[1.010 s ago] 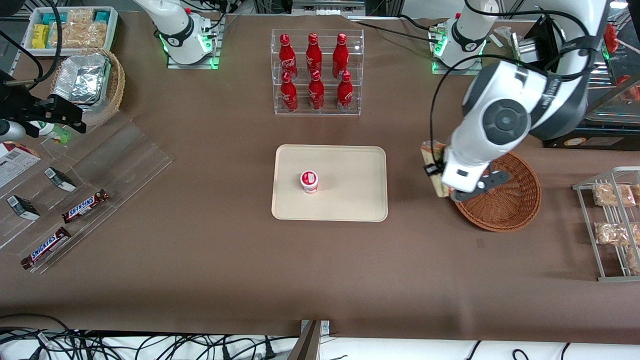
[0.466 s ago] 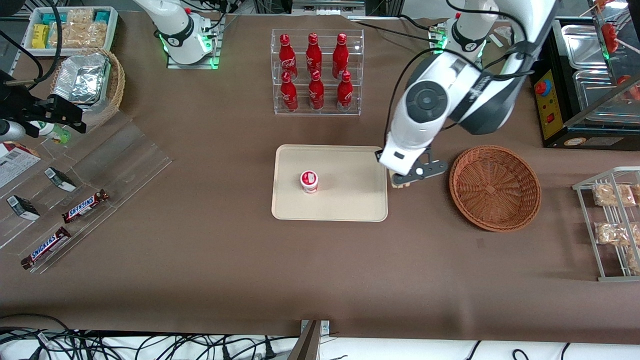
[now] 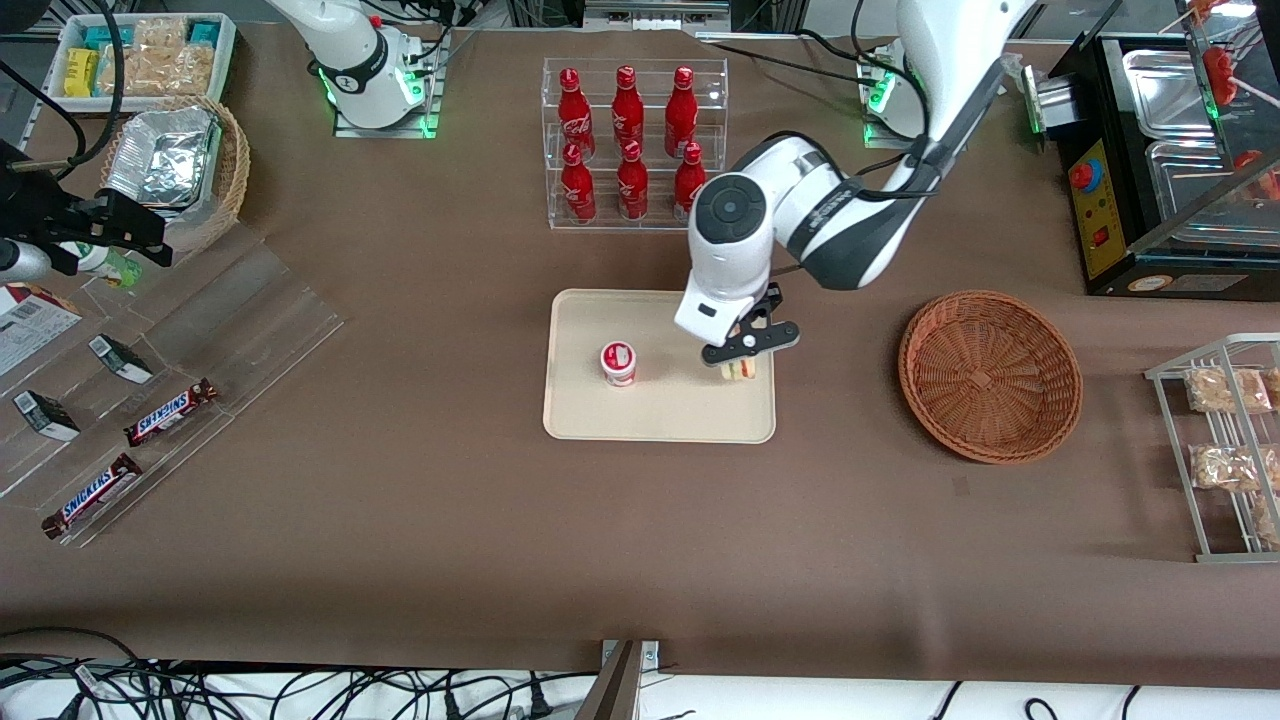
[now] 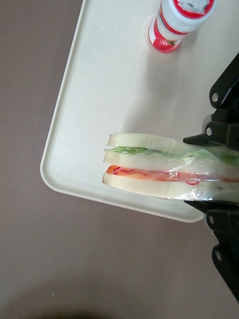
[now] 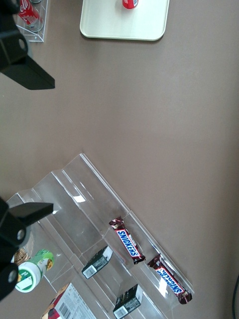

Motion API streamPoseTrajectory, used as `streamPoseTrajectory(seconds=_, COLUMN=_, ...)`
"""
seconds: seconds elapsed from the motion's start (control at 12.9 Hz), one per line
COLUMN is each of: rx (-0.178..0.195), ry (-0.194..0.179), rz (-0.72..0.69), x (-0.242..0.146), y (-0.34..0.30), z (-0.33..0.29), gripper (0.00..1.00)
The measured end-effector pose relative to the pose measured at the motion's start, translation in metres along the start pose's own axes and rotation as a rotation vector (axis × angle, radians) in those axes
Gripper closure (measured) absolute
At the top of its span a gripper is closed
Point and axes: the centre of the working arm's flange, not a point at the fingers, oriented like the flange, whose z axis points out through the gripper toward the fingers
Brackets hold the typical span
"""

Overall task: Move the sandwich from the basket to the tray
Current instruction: 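Lower the sandwich onto the cream tray beside the red-capped bottle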

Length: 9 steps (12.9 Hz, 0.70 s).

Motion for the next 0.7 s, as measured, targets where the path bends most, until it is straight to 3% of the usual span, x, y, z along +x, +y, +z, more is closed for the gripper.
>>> streamPoseTrajectory(seconds=0.23, rx=0.013, ry=0.057, rz=0.003, x=-0.02, y=0.022, z=0.031, gripper=0.57)
streamPoseTrajectory(seconds=0.7, rx=0.027, ry=0.059, rz=0.014, x=-0.009, y=0.03, z=0.072, gripper=0.57)
